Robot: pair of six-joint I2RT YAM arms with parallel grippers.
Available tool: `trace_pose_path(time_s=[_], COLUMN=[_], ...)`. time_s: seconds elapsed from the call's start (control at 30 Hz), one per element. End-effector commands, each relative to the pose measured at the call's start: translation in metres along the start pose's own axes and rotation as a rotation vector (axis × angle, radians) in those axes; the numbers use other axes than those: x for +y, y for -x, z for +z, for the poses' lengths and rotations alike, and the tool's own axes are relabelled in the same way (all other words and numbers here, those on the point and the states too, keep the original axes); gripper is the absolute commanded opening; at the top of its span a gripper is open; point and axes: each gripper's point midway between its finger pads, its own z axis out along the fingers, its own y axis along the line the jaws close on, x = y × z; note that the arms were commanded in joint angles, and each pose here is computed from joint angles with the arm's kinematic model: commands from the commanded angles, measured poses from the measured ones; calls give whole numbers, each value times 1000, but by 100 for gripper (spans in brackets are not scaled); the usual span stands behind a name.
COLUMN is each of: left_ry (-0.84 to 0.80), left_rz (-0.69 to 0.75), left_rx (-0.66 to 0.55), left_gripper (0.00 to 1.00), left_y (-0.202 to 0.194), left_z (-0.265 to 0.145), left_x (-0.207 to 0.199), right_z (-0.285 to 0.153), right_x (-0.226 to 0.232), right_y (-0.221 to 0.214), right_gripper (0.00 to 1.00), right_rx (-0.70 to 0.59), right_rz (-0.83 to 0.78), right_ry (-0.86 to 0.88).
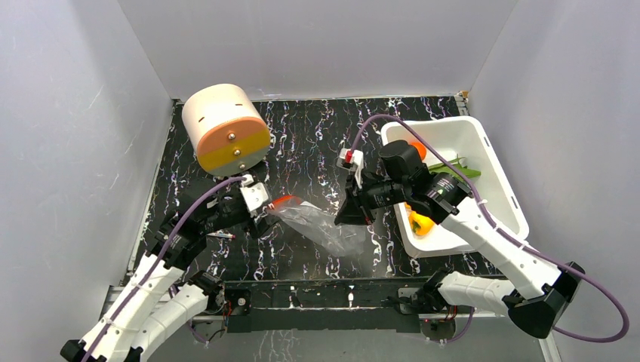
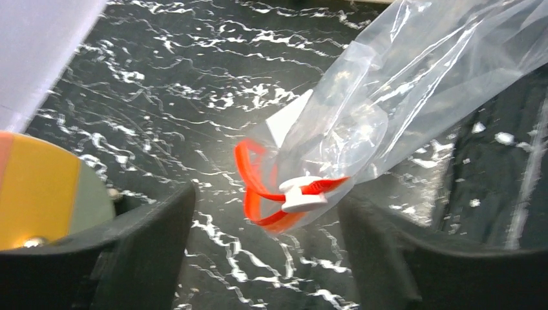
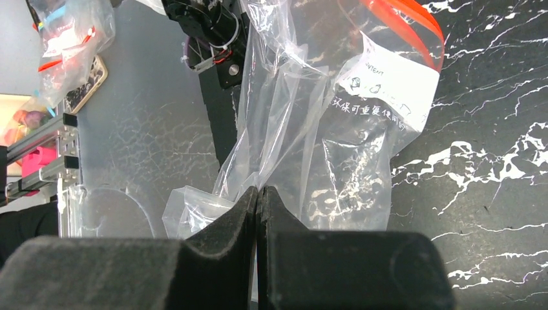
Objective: Place the food in the zip-top bag and seal the zipper
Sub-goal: Open the zipper of the food storage bag.
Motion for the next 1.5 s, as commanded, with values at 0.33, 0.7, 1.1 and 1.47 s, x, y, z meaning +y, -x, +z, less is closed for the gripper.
trace_pose_path(time_s=[0.33, 0.7, 1.1, 1.47], left_ry=[-67, 1, 109, 270], left_rz=[-5, -226, -504, -809], left_rx=[-121, -151, -145, -174], left_gripper=[0, 0, 0, 0], left_y=[21, 23, 25, 29], left_z=[-15, -4, 0, -4], left_x=[-22, -13, 3, 25], right_z=[-12, -79, -145, -107], right_x=[3, -57, -75, -66], right_y=[36, 95, 104, 106], right_gripper=[0, 52, 68, 64], right_rx=[-137, -539, -777, -704], right_rz=[-131, 21, 159, 209], right_ry=[-52, -592, -866, -700])
